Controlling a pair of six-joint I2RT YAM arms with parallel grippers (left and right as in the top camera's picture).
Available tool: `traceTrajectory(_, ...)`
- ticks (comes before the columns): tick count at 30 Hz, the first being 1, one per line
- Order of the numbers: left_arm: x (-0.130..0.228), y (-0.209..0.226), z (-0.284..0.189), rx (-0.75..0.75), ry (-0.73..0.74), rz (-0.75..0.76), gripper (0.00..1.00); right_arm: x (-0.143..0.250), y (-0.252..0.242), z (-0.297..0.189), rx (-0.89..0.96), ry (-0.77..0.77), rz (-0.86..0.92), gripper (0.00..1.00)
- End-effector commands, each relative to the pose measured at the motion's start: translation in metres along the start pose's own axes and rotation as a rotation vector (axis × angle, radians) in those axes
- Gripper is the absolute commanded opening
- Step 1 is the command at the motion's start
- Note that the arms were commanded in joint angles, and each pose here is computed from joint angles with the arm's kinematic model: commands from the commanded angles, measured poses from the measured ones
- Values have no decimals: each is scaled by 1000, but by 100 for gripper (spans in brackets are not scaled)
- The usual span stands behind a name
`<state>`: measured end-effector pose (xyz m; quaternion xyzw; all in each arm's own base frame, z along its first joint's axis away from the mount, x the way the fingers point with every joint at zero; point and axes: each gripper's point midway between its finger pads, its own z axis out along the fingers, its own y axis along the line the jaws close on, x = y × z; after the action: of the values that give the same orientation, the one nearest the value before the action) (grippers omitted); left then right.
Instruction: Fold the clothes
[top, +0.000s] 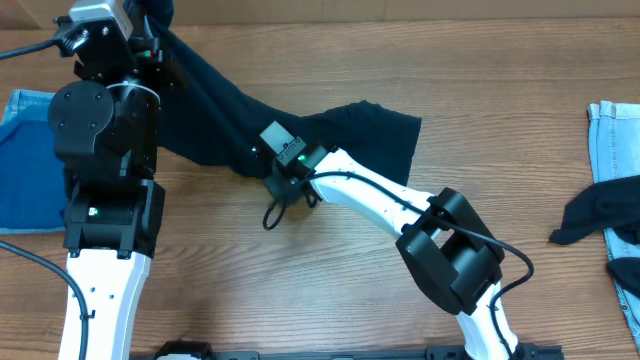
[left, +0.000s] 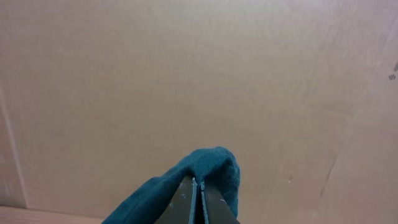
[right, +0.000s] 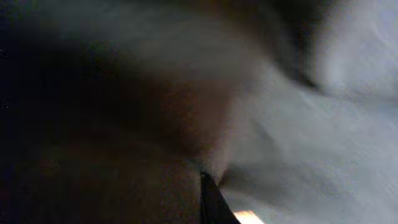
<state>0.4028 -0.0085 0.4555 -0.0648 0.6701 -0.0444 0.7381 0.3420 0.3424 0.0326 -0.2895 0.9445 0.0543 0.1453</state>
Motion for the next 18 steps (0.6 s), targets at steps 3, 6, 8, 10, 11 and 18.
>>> traceTrajectory(3, -9, 11, -7, -64, 3, 108, 4, -14, -97, -104, 158, -50, 37, 4)
traceTrajectory(6, 0, 14, -8, -77, 43, 133, 4, -19, -128, -192, 165, -183, 33, 4)
traceTrajectory(8, 5, 15, -8, -78, 62, 135, 4, -17, -140, -238, 174, -272, 30, 4)
traceTrajectory(10, 12, 16, -8, -81, 91, 139, 4, -19, -155, -255, 207, -318, -11, 6)
traceTrajectory(11, 18, 17, -9, -82, 114, 142, 4, -22, -167, -256, 223, -333, 2, 19)
traceTrajectory(18, 36, 20, -12, -89, 189, 151, 4, 4, -177, -154, 66, -46, 66, 88)
